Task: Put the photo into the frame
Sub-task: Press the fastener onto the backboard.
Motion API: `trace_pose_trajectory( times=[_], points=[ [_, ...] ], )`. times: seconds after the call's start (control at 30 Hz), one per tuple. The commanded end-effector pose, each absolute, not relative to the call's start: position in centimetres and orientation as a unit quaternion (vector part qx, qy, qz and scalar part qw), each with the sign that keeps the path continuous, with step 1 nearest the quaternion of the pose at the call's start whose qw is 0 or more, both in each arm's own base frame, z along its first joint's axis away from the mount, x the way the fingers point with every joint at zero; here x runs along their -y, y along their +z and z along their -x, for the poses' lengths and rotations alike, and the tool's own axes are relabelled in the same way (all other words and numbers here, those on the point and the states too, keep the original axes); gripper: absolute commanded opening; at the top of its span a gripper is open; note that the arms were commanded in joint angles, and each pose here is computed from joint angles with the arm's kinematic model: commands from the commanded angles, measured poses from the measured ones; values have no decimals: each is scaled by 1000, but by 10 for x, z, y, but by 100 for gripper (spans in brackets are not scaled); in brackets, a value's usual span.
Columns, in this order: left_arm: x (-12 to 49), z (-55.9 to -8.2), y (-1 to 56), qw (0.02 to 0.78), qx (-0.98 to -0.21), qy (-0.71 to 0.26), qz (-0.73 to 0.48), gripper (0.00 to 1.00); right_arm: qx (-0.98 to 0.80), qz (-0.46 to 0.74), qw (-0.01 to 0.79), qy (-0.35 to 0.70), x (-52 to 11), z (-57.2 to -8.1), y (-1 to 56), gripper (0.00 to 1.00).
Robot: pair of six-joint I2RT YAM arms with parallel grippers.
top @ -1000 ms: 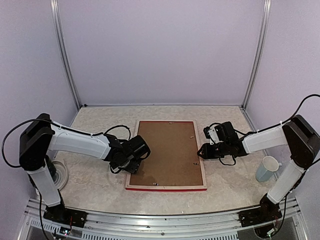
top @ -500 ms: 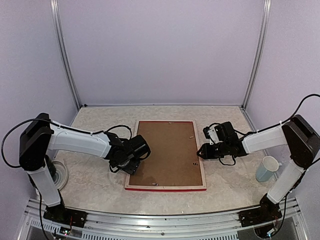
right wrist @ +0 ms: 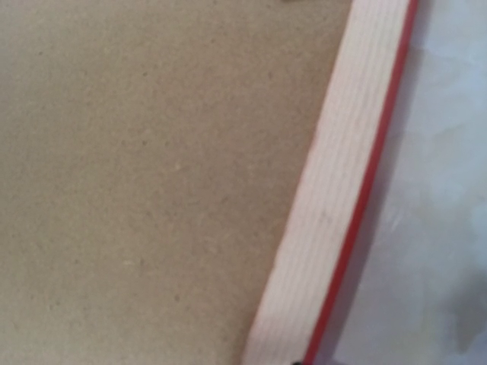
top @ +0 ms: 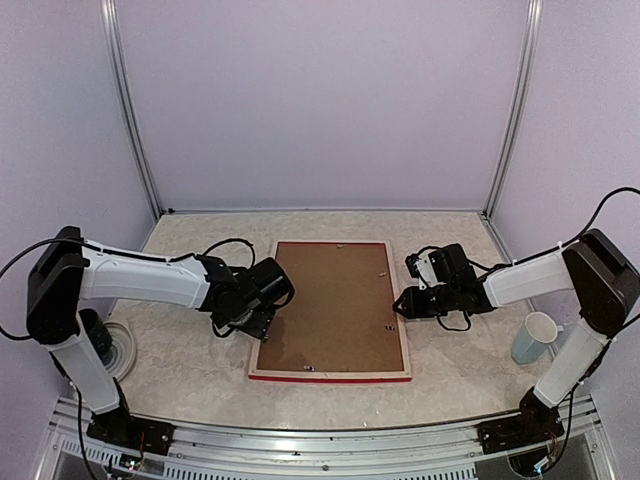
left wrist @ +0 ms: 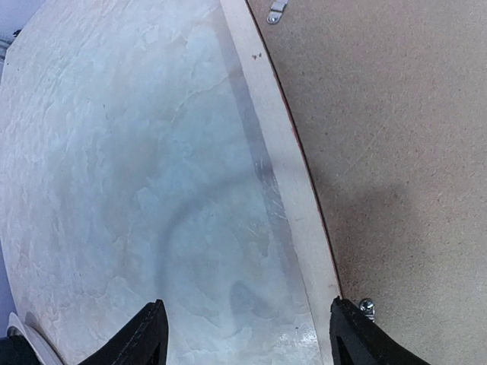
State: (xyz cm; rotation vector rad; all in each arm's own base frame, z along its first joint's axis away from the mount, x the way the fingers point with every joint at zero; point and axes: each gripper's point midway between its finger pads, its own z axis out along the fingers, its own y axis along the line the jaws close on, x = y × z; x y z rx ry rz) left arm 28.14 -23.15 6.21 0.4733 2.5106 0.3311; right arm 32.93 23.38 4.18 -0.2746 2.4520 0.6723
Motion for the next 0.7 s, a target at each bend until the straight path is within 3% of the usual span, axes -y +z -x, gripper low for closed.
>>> trace_pose_trajectory(
  times=[0.0, 0.3, 0.67],
  points=[
    [240, -284, 82, 298, -938, 70, -161, 72, -924, 111, 264, 253, -238, -318, 28, 26],
    [245, -270, 55, 249, -953, -20, -170, 75, -924, 111, 265, 254, -238, -318, 28, 27],
    [245, -270, 42, 239, -956, -38, -166, 75, -923, 111, 266, 255, -238, -317, 28, 26]
  ],
)
